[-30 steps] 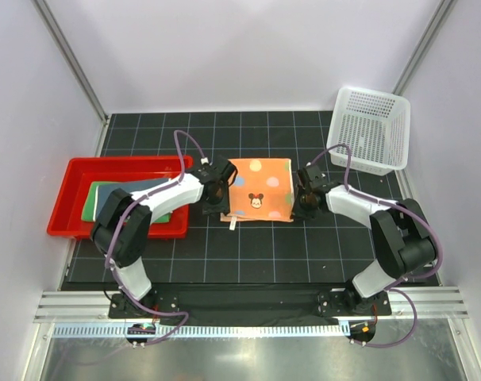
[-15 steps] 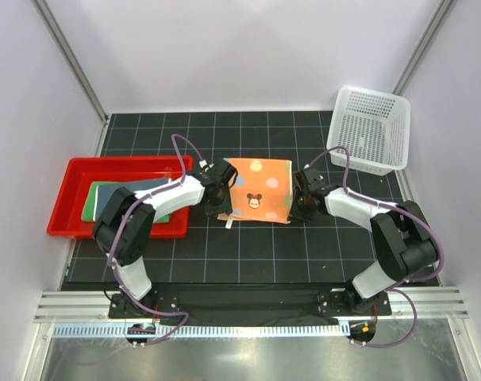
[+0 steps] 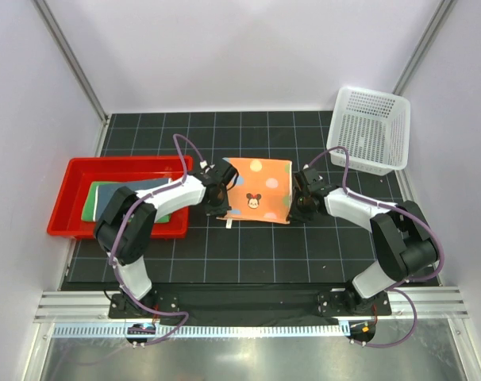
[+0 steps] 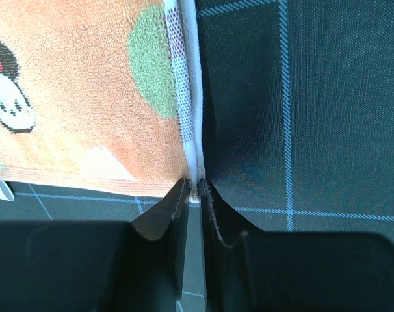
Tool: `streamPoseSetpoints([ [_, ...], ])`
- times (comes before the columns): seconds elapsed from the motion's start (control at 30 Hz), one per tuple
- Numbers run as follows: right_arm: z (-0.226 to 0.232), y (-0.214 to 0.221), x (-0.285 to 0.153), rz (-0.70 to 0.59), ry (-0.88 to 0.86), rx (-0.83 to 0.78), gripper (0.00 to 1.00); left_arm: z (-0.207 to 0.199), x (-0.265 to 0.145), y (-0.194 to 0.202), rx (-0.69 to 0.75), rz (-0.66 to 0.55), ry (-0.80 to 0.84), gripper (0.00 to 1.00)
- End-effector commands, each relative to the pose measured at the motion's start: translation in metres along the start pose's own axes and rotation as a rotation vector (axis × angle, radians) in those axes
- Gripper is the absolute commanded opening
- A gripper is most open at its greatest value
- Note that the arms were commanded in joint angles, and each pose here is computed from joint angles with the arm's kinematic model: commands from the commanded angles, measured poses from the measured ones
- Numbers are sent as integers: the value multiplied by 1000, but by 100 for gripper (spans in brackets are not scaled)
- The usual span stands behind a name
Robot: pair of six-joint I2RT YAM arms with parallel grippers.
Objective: Fold and stack the towels
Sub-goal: Fold the towel
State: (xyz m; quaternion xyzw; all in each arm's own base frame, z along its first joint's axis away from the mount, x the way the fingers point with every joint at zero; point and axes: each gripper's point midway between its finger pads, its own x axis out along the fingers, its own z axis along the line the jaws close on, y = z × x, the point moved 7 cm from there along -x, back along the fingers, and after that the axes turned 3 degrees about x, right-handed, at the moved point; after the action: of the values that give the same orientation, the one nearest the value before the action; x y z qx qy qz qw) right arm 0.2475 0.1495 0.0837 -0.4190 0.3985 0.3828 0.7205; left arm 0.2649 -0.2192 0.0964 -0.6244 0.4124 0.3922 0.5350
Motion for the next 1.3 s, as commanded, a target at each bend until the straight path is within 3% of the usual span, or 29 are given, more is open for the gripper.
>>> streamPoseSetpoints([
  [0.0, 9, -9, -9, -45, -29, 3, 19, -5, -17, -13, 15, -41, 10, 0],
  [0.3, 11, -11, -7, -45, -31, 4, 8, -10, -41, -24, 32, -71, 25, 0],
  [0.53, 13, -14, -6, -53, -21, 8, 8, 0, -35, 6, 27, -52, -15, 0],
  [0.67, 12, -14, -3, -52, -18, 11, 10, 9, -11, 30, 7, 14, -11, 0],
  [0.8, 13, -16, -4, -54, -15, 8, 20, 10, -9, 29, 15, 1, -12, 0],
  [1.0, 13, -17, -7, -56, -16, 13, 20, 8, -7, 29, 22, 10, -5, 0],
  [1.27, 6, -15, -2, -70, 23, 1, 8, 12, -5, 37, 22, 28, -9, 0],
])
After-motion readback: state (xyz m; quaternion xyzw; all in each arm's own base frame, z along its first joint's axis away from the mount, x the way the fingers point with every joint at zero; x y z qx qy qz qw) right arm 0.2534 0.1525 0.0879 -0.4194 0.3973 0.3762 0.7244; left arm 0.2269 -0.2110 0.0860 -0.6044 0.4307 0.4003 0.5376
